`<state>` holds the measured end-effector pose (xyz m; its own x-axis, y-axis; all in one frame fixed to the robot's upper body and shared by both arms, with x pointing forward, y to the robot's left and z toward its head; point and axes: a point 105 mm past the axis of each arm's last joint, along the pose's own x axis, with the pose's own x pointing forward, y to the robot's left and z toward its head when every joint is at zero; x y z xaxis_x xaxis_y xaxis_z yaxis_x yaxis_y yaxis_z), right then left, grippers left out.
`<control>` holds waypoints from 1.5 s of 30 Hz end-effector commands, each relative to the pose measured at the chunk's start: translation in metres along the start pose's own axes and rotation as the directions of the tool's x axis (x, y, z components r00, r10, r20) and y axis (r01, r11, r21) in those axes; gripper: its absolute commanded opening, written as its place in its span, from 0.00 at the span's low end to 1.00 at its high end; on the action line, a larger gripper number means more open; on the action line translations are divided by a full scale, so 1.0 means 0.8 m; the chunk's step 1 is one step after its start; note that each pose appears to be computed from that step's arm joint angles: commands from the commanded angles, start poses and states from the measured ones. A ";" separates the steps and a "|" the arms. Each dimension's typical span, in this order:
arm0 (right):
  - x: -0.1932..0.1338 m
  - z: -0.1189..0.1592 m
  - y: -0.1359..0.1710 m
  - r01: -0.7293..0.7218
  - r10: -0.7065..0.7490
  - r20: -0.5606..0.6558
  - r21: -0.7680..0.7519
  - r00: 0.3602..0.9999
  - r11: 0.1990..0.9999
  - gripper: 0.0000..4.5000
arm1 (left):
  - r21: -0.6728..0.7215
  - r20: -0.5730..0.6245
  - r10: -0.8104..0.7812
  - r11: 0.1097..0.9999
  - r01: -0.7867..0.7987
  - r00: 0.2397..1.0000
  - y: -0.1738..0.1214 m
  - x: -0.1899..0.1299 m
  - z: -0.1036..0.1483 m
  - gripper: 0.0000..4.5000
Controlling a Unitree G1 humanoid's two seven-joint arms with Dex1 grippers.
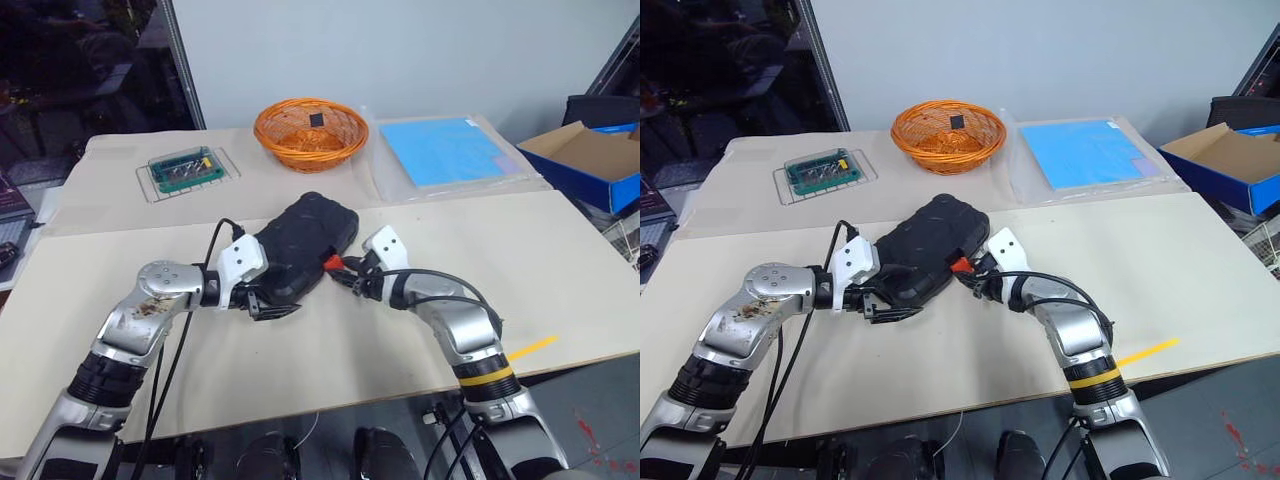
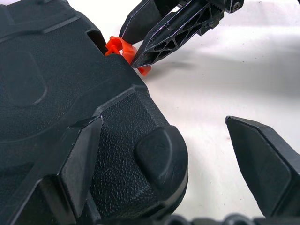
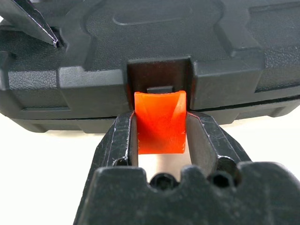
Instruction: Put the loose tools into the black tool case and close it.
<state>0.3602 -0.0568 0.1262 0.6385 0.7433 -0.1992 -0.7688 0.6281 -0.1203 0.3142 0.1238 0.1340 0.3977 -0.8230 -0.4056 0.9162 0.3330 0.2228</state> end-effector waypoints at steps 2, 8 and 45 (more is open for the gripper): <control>0.006 0.057 0.002 -0.028 0.044 0.158 -0.103 0.986 0.994 0.27 | -0.120 -0.118 -0.058 0.992 0.044 0.991 -0.020 0.011 -0.051 1.00; 0.021 0.057 0.006 -0.039 0.062 0.138 -0.164 0.989 0.986 0.27 | -0.121 -0.119 -0.055 0.992 0.041 0.991 -0.020 0.012 -0.053 1.00; 0.022 -0.001 -0.020 0.105 -0.101 0.053 -0.068 0.993 0.992 0.94 | -0.108 -0.143 0.013 0.994 -0.028 0.990 -0.001 -0.007 -0.060 1.00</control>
<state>0.3801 -0.0568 0.1029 0.7081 0.6750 -0.2074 -0.7057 0.6867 -0.1745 0.3159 0.1303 0.1324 0.4178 -0.8149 -0.4016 0.9068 0.3467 0.2398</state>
